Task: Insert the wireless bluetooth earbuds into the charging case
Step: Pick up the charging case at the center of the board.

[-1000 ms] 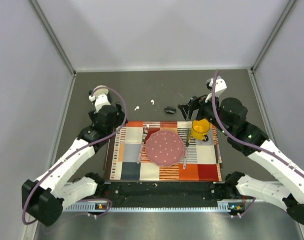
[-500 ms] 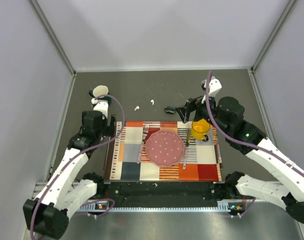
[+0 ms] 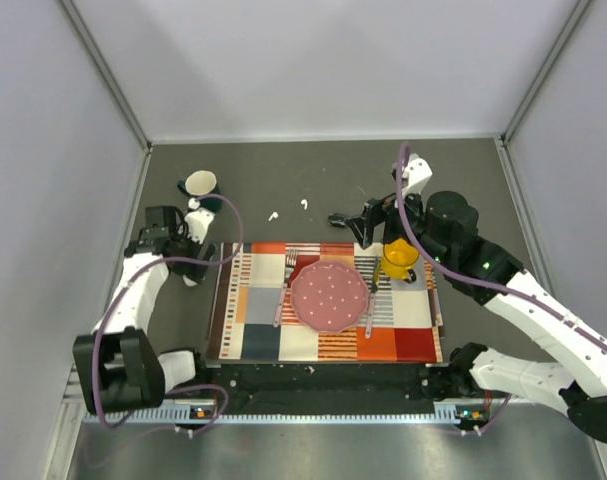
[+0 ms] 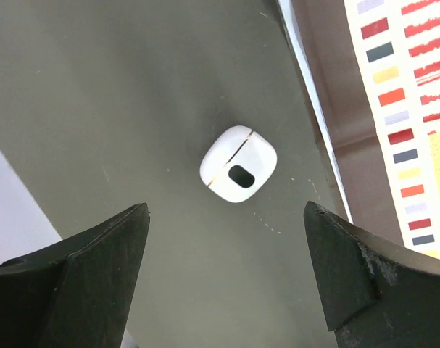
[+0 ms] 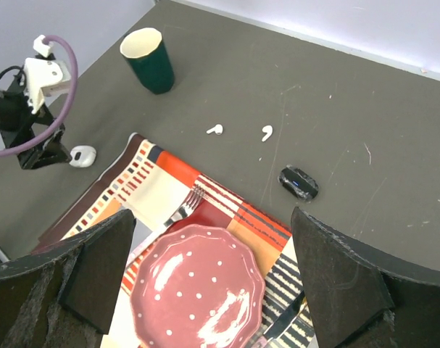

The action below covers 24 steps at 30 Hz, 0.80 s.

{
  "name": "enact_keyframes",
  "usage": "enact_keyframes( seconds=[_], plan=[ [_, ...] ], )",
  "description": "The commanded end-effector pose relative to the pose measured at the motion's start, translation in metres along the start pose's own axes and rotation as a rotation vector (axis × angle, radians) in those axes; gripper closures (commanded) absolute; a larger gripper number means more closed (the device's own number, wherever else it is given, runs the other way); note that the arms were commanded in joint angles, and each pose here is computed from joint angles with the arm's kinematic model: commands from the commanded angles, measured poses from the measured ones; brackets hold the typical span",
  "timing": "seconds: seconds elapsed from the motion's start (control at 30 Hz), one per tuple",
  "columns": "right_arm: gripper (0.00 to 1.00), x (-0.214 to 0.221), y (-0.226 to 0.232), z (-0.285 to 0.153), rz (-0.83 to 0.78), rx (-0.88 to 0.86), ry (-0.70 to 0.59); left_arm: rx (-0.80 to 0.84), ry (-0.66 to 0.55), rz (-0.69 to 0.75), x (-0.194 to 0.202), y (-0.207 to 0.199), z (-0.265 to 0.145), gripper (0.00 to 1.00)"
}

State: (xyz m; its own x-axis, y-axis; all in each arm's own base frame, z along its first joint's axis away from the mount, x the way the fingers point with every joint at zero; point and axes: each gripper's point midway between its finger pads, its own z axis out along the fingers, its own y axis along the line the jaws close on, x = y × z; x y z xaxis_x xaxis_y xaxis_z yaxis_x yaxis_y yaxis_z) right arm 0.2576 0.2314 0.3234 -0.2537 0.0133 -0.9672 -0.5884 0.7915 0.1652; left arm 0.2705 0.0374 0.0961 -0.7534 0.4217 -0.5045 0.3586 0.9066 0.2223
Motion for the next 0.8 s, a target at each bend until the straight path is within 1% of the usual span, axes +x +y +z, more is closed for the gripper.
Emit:
enact_keyframes(
  seconds=[0.0, 0.1, 0.17, 0.27, 0.4, 0.47, 0.57, 0.67, 0.77],
  plan=[
    [0.11, -0.024, 0.001, -0.003, -0.008, -0.005, -0.056, 0.138, 0.077, 0.144, 0.005, -0.007, 0.013, 0.09],
    [0.11, -0.023, -0.002, -0.004, -0.013, 0.01, -0.059, 0.226, 0.123, 0.173, 0.015, -0.019, 0.025, 0.1],
    [0.11, -0.022, -0.004, -0.005, -0.018, 0.016, -0.059, 0.266, 0.123, 0.179, 0.017, -0.025, 0.03, 0.11],
    [0.11, -0.023, -0.005, -0.007, -0.028, 0.024, -0.063, 0.245, 0.142, 0.176, 0.023, -0.021, 0.04, 0.11],
    [0.1, -0.024, -0.006, -0.007, -0.04, 0.028, -0.066, 0.131, 0.182, 0.164, 0.031, 0.003, 0.05, 0.12],
    [0.1, -0.025, -0.007, -0.007, -0.043, 0.031, -0.067, 0.103, 0.166, 0.164, 0.026, 0.012, 0.054, 0.12],
    [0.1, -0.022, -0.008, -0.005, -0.048, 0.036, -0.061, 0.141, 0.148, 0.183, 0.023, 0.011, 0.057, 0.13],
    [0.1, -0.022, -0.009, -0.005, -0.052, 0.038, -0.063, 0.162, 0.187, 0.196, 0.03, 0.01, 0.064, 0.13],
    [0.1, -0.021, -0.01, -0.004, -0.053, 0.045, -0.061, 0.192, 0.176, 0.189, 0.028, 0.007, 0.069, 0.17]
  ],
)
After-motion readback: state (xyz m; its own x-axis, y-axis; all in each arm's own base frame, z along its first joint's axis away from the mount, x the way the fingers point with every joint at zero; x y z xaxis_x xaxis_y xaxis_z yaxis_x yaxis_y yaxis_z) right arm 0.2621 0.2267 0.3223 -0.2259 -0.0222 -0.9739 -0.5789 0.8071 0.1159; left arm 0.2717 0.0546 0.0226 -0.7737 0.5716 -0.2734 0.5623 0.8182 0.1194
